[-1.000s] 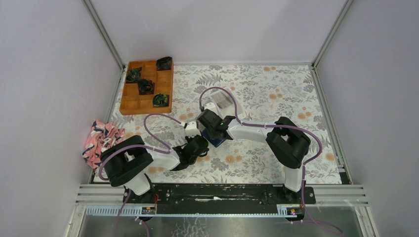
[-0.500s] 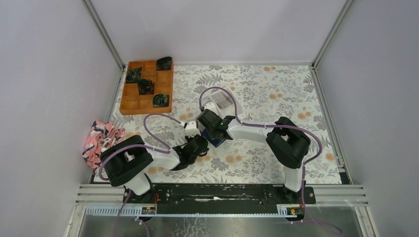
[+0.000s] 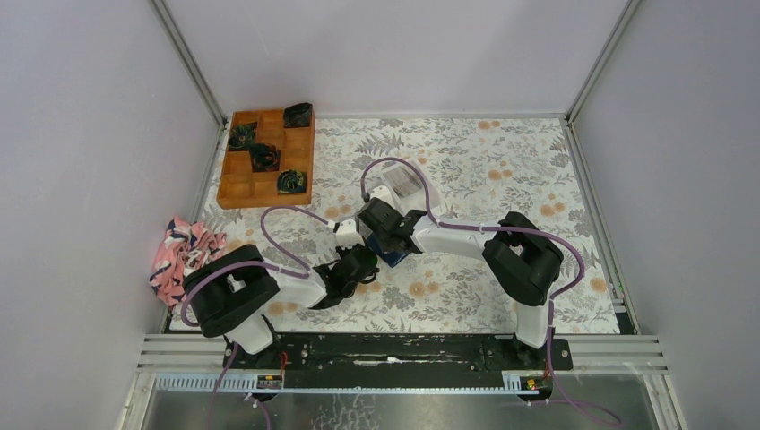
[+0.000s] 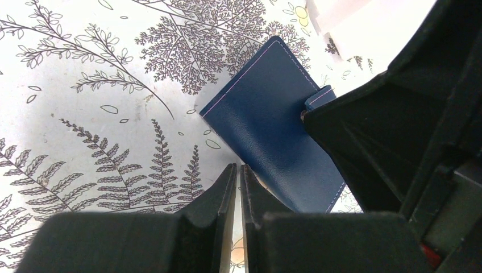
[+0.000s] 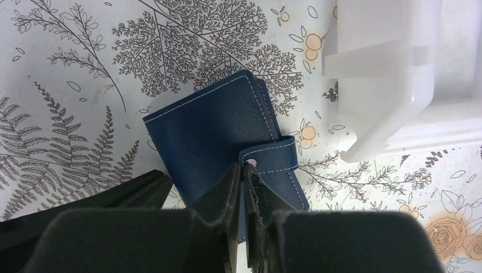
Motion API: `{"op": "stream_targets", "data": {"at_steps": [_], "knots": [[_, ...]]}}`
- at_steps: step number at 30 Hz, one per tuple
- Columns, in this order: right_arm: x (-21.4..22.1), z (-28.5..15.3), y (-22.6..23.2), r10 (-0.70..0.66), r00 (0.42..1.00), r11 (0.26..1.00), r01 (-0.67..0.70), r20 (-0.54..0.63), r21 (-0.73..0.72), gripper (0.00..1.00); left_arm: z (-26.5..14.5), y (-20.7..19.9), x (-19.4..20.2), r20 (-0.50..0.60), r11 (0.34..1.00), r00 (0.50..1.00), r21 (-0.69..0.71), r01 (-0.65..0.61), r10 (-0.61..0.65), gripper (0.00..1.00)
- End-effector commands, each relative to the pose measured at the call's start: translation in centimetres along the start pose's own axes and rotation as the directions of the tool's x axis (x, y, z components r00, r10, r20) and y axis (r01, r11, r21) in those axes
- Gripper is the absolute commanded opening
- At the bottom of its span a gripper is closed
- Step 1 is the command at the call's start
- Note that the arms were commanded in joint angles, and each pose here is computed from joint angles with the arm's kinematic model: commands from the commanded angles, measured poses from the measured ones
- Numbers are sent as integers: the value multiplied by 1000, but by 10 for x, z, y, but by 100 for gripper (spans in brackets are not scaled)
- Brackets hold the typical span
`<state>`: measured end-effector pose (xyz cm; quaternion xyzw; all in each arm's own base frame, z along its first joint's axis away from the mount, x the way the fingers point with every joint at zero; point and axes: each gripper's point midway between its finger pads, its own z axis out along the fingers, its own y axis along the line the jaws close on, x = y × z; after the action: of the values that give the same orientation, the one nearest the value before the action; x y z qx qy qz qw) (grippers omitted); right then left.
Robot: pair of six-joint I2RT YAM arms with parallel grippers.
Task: Put the credit cards into the card holder
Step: Close the card holder at the center of the board.
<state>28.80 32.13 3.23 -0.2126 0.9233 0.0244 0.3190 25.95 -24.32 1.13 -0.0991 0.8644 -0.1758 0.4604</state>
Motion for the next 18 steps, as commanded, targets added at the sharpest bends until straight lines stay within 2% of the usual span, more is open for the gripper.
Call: {"op": "stream_targets", "data": {"at_steps": [1, 18], "knots": [[-10, -1, 12, -1, 1000, 1000, 1, 27, -27, 10, 3, 12, 5, -6, 999, 1000, -33, -23, 23, 13], [-20, 1, 13, -4, 998, 1000, 5, 58, -18, 8, 4, 16, 1, 8, 999, 1000, -43, -22, 22, 13]]}}
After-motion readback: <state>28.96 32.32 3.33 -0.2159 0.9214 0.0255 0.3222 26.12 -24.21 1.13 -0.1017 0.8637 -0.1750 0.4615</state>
